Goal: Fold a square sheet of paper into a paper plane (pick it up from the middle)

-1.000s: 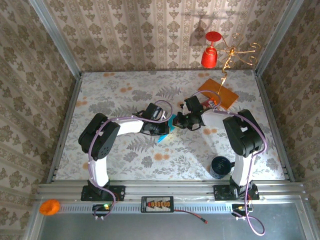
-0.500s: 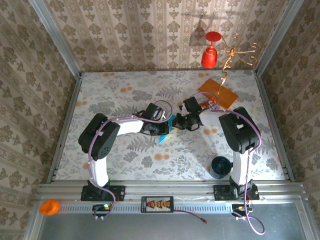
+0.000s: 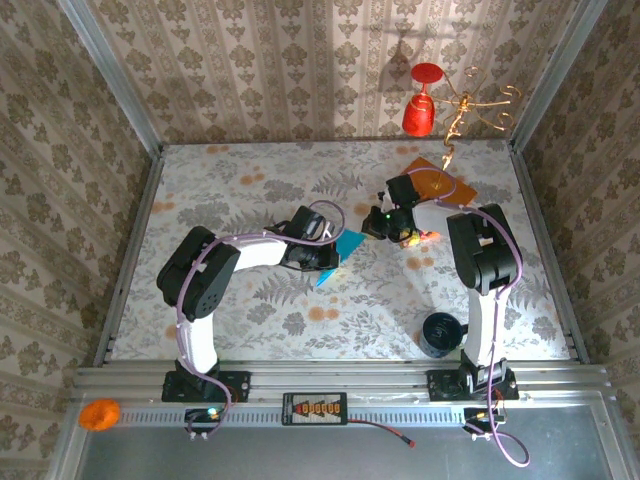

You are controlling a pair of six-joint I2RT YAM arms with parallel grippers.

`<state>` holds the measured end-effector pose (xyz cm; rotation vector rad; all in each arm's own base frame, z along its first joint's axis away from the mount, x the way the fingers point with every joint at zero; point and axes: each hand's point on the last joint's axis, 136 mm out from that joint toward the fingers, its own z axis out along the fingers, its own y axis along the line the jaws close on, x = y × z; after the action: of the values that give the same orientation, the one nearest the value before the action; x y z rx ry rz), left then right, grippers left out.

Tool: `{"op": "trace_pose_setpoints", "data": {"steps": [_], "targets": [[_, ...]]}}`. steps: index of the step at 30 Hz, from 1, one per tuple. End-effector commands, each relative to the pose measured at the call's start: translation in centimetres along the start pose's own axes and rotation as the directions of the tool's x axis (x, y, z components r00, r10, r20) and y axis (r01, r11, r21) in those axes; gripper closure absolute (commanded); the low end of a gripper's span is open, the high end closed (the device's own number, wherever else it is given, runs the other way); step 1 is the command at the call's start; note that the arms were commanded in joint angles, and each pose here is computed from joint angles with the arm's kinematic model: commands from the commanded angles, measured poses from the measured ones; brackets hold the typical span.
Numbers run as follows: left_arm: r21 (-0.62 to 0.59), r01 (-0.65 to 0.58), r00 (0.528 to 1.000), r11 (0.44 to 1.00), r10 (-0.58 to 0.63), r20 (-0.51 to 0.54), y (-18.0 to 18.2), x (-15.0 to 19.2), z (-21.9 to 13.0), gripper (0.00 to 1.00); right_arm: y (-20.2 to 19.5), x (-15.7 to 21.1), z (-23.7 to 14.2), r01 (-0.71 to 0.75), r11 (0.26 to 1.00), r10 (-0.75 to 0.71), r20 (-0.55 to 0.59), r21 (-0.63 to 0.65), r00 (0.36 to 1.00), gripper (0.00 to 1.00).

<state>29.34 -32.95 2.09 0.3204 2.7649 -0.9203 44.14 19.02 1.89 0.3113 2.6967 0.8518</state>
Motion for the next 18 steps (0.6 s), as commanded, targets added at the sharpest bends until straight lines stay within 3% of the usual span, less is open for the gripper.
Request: {"op": "trace_pose_setpoints", "data": {"steps": [1,5,10,13,18], "targets": [[-0.163,0.083,0.982,0.983,-0.108,-0.155,4.6,4.8,1.0,0.95,-2.6,-1.3,0.1,0.006,0.993,-0.010,0.036,0.119,0.999,0.98],[-0.162,0.082,0.982,0.983,-0.107,-0.154,4.5,4.7,1.1,0.95,-2.3,-2.0,-0.2,0.010,0.993,-0.017,0.059,0.120,0.998,0.98],[-0.163,0.077,0.984,0.984,-0.101,-0.147,4.4,4.5,1.0,0.95,1.9,-2.6,-3.5,0.062,0.998,-0.062,0.111,0.000,0.992,0.97],[-0.159,0.075,0.986,0.984,-0.097,-0.138,4.3,4.2,0.9,0.95,3.9,-1.3,-5.0,0.089,0.995,-0.082,0.110,-0.054,0.991,0.97],[-0.137,0.072,0.989,0.988,-0.088,-0.115,3.7,3.6,1.0,0.96,5.2,3.7,-3.6,0.051,0.991,-0.052,-0.004,-0.123,0.999,0.98]]}}
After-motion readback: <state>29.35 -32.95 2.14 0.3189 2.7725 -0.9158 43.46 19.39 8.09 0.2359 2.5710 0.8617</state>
